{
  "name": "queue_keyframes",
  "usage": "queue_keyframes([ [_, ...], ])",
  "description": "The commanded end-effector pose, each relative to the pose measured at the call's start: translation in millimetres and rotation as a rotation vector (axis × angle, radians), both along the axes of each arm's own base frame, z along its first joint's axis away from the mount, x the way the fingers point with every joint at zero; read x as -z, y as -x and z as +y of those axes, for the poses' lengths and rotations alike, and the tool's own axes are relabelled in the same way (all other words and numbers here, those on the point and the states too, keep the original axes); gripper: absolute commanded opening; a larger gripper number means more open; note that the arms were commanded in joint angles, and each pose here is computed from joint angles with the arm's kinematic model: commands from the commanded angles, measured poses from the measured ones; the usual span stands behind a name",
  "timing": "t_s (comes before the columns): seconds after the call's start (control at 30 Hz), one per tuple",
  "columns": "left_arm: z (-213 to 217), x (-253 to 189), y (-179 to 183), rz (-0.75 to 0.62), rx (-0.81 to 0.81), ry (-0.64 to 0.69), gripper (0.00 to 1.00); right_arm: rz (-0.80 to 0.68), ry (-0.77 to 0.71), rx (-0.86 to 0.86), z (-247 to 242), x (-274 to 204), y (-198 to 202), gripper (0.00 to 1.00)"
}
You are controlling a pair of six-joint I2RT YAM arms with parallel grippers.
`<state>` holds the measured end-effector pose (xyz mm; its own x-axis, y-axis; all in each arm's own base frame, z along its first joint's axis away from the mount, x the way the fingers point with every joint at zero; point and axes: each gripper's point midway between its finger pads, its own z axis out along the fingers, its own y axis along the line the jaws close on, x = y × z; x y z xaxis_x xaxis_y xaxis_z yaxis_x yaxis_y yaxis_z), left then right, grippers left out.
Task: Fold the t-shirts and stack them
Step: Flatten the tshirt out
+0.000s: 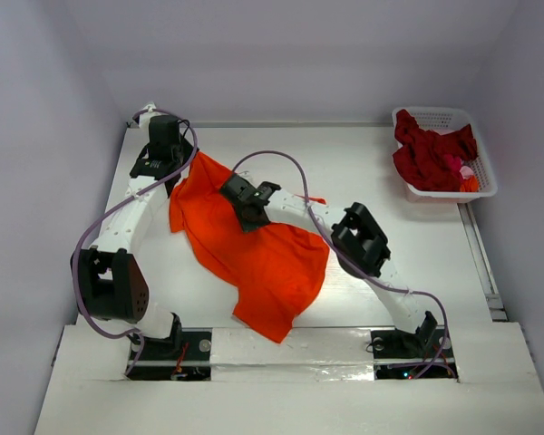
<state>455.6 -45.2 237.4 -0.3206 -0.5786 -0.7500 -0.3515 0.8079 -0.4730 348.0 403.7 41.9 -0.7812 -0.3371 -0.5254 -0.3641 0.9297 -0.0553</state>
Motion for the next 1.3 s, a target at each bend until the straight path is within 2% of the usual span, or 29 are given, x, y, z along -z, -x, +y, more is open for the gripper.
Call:
queue_keyframes([
  [0.0, 2.1, -40.4, -0.5, -0.096, 0.002, 0.006, 0.0, -0.109, -0.051, 0.009, 10.6, -52.9, -9.2, 0.43],
  [0.3, 2.0, -40.5, -0.5, -0.096, 0.001, 0.009, 0.0, -0.12, -0.044, -0.027, 23.9, -57.8, -13.4, 0.43],
  [0.83, 2.5, -38.5, 0.6, -0.093, 0.0, 0.007, 0.0, -0.039, -0.019, -0.04, 27.1, -11.1, -4.4, 0.43],
  [1.1, 3.4, -38.9, 0.6, -0.093, -0.002, 0.001, 0.0, -0.019, -0.027, -0.045, 28.2, -3.6, -0.8, 0.42],
  [1.27, 3.8, -39.9, 0.5, -0.094, -0.003, -0.001, 0.0, -0.006, -0.019, -0.043, 26.6, 3.7, 1.5, 0.35],
])
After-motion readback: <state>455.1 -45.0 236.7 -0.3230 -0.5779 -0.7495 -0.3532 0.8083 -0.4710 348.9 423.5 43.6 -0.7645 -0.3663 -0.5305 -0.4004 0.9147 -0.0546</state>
